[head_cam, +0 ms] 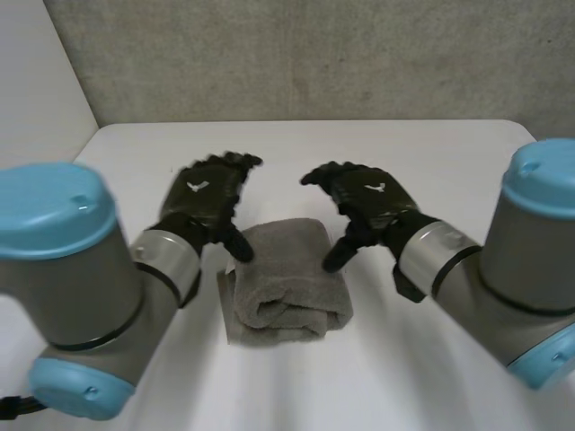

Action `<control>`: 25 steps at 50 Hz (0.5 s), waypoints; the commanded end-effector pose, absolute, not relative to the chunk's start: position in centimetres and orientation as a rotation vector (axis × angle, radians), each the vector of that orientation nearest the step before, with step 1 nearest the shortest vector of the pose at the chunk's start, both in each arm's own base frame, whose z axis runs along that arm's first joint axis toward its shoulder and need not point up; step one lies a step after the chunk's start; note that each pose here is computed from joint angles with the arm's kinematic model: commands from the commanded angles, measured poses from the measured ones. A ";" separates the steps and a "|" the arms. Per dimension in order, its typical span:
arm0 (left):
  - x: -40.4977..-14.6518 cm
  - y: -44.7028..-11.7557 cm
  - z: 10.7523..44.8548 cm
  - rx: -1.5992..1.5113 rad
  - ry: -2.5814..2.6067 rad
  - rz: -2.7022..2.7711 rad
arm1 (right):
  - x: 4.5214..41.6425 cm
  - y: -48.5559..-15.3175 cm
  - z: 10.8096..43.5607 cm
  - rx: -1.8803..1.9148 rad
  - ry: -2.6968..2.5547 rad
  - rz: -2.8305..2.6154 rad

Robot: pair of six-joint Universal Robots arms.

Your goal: Fold the towel.

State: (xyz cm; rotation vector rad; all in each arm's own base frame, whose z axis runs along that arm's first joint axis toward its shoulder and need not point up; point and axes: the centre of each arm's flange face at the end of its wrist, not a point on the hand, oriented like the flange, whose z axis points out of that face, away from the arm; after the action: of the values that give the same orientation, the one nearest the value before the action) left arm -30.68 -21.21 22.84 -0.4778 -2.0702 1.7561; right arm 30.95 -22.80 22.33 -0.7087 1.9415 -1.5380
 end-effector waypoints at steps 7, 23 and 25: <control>-32.5 -21.9 16.7 -0.489 -2.326 1.625 | 31.5 -25.9 18.2 -0.719 2.054 -1.402; -30.2 -21.1 14.1 -0.734 -2.445 1.657 | 33.7 -25.0 14.4 -1.182 2.118 -1.502; -30.2 -21.0 14.3 -0.734 -2.437 1.662 | 33.6 -25.1 15.7 -1.156 2.097 -1.545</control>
State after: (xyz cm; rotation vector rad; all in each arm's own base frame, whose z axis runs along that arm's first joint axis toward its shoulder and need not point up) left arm -30.42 -21.41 14.19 -0.7218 -2.4464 1.6613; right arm 33.82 -24.92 14.17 -1.1342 2.1004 -1.4489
